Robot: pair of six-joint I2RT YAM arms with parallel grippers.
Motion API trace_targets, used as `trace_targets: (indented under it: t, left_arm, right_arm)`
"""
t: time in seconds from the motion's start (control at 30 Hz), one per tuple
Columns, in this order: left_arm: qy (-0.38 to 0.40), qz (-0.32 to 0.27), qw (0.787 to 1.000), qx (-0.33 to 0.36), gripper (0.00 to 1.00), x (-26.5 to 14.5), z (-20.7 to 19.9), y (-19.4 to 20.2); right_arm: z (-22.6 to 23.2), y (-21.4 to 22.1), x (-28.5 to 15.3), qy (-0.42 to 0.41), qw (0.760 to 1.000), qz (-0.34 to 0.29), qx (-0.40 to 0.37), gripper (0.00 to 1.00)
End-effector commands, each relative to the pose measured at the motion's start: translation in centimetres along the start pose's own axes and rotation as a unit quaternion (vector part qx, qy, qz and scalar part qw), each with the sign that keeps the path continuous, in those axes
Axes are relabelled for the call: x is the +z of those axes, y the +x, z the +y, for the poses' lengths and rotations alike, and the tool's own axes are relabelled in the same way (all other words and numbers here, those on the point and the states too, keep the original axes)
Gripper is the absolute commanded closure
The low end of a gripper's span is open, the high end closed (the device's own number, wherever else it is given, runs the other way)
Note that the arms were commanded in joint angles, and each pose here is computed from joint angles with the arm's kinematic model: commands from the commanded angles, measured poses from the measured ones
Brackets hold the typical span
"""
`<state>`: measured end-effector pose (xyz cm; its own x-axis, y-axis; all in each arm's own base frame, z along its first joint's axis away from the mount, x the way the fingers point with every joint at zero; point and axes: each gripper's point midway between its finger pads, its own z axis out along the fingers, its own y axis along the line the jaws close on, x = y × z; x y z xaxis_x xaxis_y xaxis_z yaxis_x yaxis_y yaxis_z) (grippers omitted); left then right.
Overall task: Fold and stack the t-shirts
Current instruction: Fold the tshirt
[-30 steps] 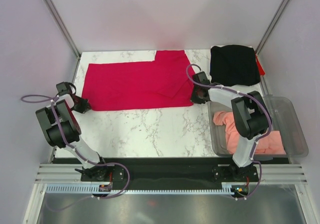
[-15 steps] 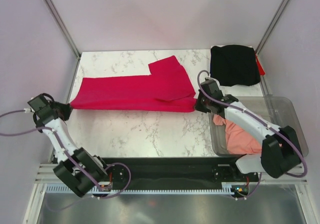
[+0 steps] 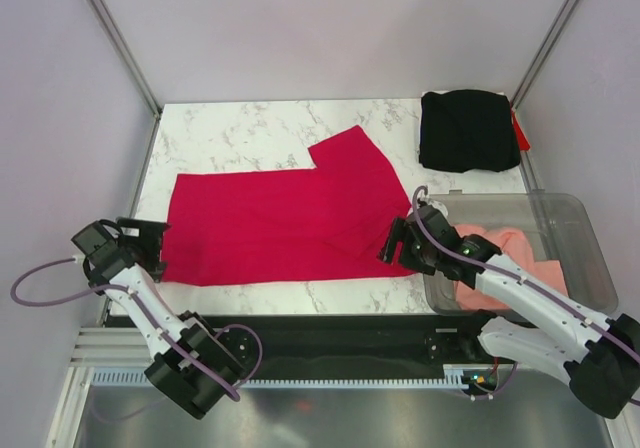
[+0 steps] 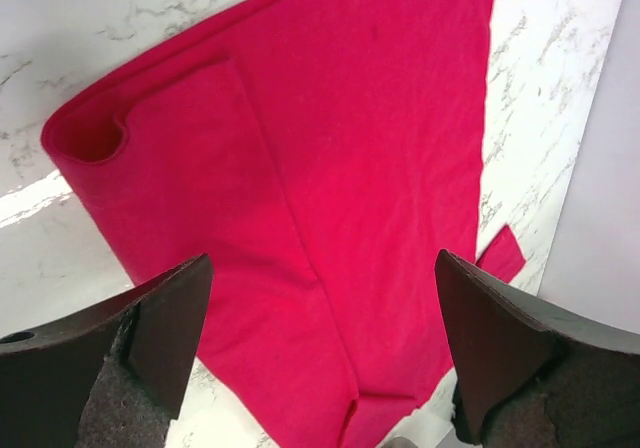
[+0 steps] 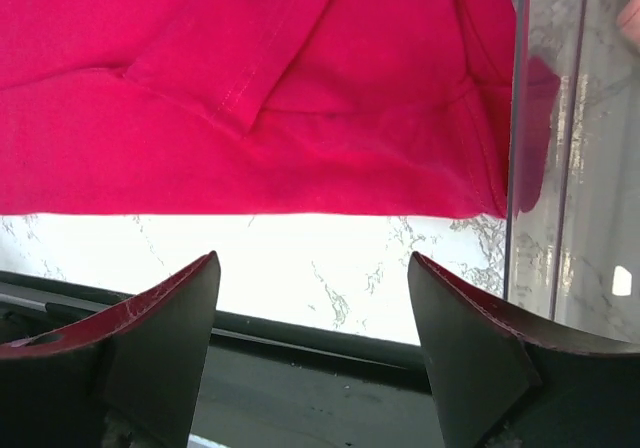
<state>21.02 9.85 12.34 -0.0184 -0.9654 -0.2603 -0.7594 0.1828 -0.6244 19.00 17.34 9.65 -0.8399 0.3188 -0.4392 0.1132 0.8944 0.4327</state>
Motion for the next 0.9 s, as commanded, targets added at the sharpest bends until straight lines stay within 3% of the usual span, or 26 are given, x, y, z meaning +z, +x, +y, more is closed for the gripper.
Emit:
trace_targets:
  t: [0.0,0.13,0.17,0.27,0.3,0.33,0.4,0.43,0.5,0.53,0.6,0.63,0.67,0.73,0.87]
  left_arm:
    - [0.036,0.001,0.998,0.053,0.00,-1.3,-3.0,-0.8]
    - [0.036,-0.010,0.989,0.140,0.00,-1.0,-5.4,-1.6]
    - [0.041,-0.004,0.987,0.158,0.00,-0.8,-6.0,-1.3]
    - [0.052,0.050,0.967,0.244,0.00,0.6,-7.9,1.1]
    - [0.056,0.060,0.963,0.258,0.00,0.9,-8.4,1.5]
    - [0.048,0.070,0.960,0.268,0.00,1.5,-8.3,2.0]
    - [0.045,0.077,0.950,0.299,0.00,2.0,-8.4,3.0]
    - [0.036,0.067,0.948,0.308,0.00,2.3,-8.2,2.9]
    - [0.043,0.065,0.937,0.339,0.00,2.6,-8.6,4.0]
    - [0.031,0.053,0.935,0.349,0.00,2.8,-8.4,3.9]
    - [0.038,0.053,0.927,0.370,0.00,3.0,-8.8,4.8]
    - [0.034,0.047,0.925,0.376,0.00,2.9,-8.9,4.7]
    - [0.042,0.046,0.923,0.379,0.02,2.6,-9.3,4.9]
    - [0.052,0.044,0.921,0.384,0.02,2.3,-9.7,5.2]
    - [0.078,0.060,0.909,0.404,0.02,1.7,-10.1,8.1]
  right_arm:
    - [2.1,-2.8,-2.0,-0.007,0.999,-0.039,0.004,0.17]
    - [5.5,-7.0,-1.6,-0.003,0.996,-0.068,-0.050,0.16]
    - [7.4,-9.8,-2.4,-0.006,0.993,-0.101,-0.059,0.13]
    - [9.5,-14.8,0.1,0.021,0.987,-0.113,-0.109,0.09]
    - [8.9,-15.4,3.3,0.039,0.990,-0.084,-0.110,0.09]
    - [9.8,-19.4,3.5,0.021,0.990,-0.108,-0.089,0.10]
    - [9.5,-21.2,8.0,0.029,0.991,-0.080,-0.106,0.10]
    - [11.1,-25.0,7.7,0.013,0.988,-0.112,-0.109,0.10]
    - [10.7,-26.2,12.4,0.027,0.987,-0.095,-0.127,0.10]
    - [12.3,-29.3,12.2,0.008,0.983,-0.125,-0.133,0.10]
    - [11.9,-30.2,16.5,0.002,0.985,-0.114,-0.128,0.10]
    - [12.7,-32.9,16.3,-0.009,0.982,-0.144,-0.121,0.11]
    - [11.8,-32.9,19.1,0.000,0.983,-0.138,-0.118,0.11]
    - [12.2,-35.6,20.1,-0.011,0.977,-0.178,-0.116,0.11]
    - [11.1,-36.6,25.0,-0.027,0.973,-0.200,-0.115,0.12]
